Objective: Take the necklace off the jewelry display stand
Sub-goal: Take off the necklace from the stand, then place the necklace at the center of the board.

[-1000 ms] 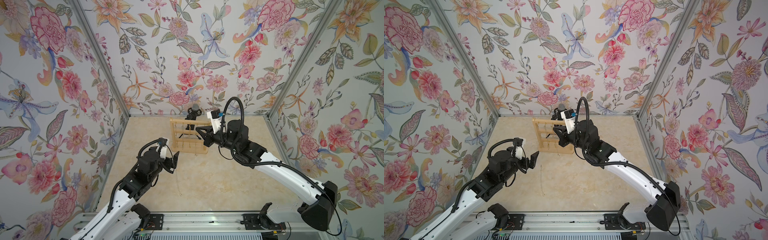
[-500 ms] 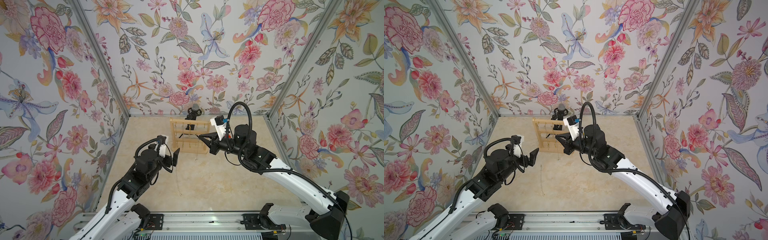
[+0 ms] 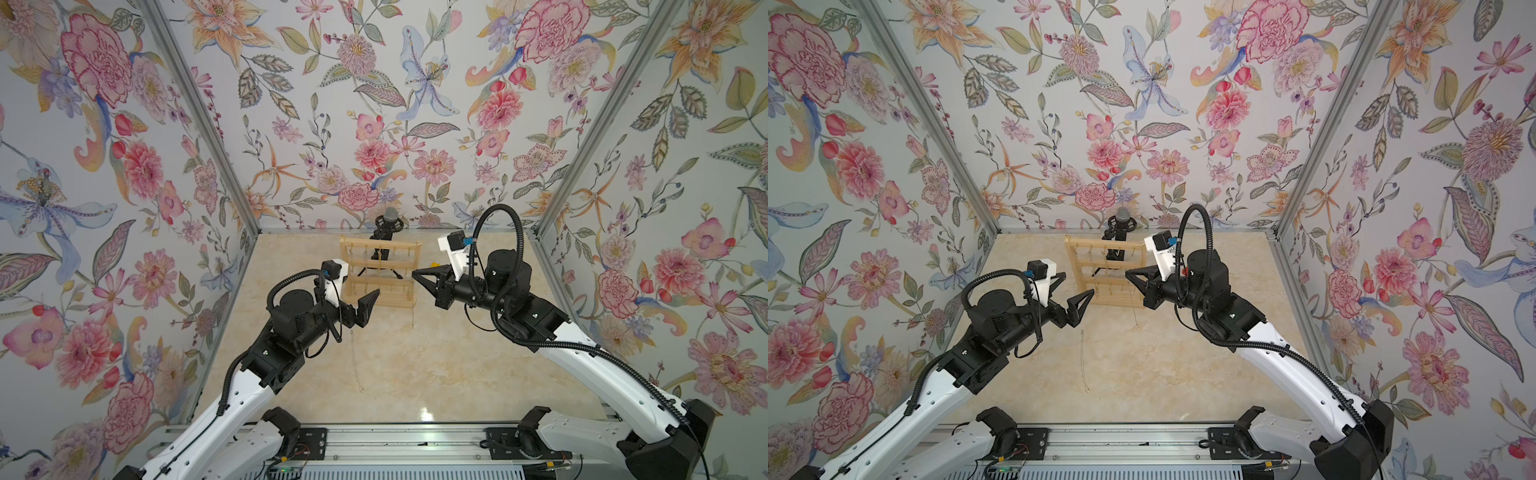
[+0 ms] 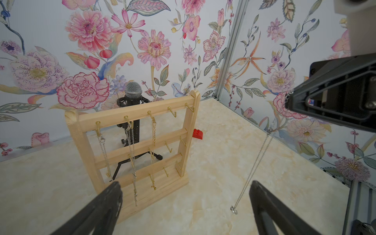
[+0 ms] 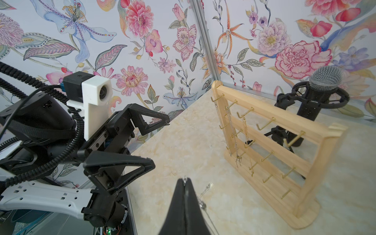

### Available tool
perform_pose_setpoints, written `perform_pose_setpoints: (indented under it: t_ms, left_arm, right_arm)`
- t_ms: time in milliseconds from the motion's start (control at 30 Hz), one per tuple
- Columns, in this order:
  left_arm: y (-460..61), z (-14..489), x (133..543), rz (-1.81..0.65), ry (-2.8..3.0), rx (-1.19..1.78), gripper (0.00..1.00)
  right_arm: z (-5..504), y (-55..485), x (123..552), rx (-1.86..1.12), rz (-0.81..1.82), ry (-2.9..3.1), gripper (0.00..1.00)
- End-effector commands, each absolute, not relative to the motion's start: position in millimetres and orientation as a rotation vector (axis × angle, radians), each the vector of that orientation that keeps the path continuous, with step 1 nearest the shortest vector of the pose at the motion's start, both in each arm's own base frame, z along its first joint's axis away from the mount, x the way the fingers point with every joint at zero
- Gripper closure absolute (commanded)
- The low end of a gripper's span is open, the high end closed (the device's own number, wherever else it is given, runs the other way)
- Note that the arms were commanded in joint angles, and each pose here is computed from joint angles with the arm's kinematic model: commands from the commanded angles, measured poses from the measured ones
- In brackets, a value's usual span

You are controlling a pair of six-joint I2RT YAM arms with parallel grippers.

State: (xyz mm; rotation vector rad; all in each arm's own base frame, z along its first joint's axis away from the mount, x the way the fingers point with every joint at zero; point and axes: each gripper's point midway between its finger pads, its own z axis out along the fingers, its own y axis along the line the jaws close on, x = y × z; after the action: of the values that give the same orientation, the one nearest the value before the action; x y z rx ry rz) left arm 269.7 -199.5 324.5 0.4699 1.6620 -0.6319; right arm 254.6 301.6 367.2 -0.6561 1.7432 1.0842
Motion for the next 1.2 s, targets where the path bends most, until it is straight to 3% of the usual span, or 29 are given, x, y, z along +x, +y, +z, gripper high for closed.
perform_pose_setpoints:
  t_ms: [0,700,1167]
  left_arm:
    - [-213.3,348.2,263.2,-0.765,1.558,0.491,0.01]
    - [-293.3,323.7,230.9,-1.002,1.412,0.696,0.01]
    - [-318.7,302.7,246.8,-0.988,1.447,0.771,0.02]
  right_arm:
    - [373.5,296.4,245.9,-0.654,1.121,1.729,1.0]
    - [372.0,271.5,250.0,-0.571,1.191,1.786,1.0]
    - [369.9,270.2,242.7,-0.583,1.236,1.816,1.0]
